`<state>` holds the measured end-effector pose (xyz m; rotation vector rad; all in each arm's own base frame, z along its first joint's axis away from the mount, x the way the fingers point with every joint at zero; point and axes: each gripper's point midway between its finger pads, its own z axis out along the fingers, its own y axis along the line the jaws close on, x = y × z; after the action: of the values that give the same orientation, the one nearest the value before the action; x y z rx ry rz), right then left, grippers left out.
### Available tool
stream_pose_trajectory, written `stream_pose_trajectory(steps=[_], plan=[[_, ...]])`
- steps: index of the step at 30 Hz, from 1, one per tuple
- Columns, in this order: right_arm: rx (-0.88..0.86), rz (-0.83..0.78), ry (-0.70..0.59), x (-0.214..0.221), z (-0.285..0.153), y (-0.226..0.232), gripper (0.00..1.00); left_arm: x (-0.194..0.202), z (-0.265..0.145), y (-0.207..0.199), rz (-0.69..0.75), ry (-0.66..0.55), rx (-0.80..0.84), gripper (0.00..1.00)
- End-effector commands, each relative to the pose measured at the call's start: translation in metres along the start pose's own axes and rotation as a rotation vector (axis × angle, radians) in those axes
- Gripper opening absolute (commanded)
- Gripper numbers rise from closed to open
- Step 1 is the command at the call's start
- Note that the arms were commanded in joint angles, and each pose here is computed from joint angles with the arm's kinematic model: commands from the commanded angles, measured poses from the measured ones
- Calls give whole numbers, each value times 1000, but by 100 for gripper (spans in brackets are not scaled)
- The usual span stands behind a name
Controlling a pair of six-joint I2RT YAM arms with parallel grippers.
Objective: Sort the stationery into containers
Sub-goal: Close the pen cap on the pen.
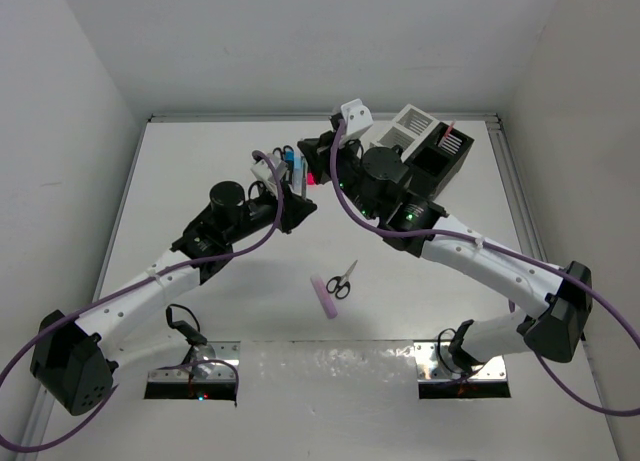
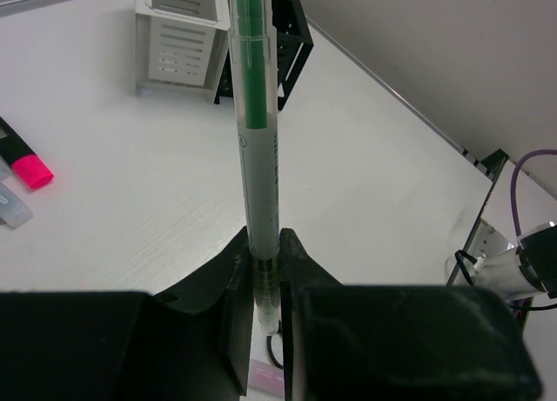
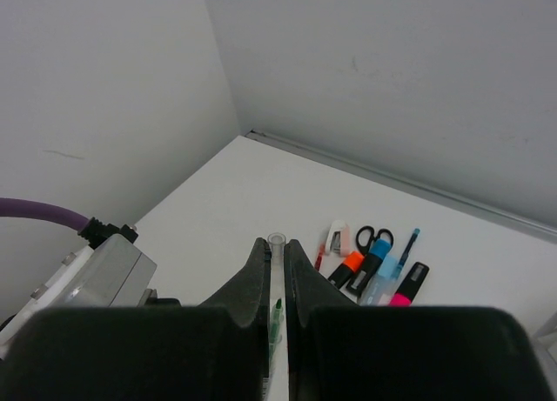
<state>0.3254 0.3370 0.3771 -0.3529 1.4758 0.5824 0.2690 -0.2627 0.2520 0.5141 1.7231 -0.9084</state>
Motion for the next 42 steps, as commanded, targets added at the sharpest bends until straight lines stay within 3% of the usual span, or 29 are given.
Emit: stream_pose_trajectory(steps=[1,22,28,37,42], plan=[[-12,28,-12,-5,-4,4,0,-35,-2,-13,27,-101,27,0],[6,22,18,-1,-13,-1,0,-34,-3,-8,50,-100,4,0],[-40,70,65,28,-13,11,0,-48,-3,-9,74,-156,5,0],[-90,79,167,90,-37,11,0,-100,-15,-5,132,-349,28,0],[-89,67,236,136,-49,11,0,-98,-13,-9,171,-343,55,0]])
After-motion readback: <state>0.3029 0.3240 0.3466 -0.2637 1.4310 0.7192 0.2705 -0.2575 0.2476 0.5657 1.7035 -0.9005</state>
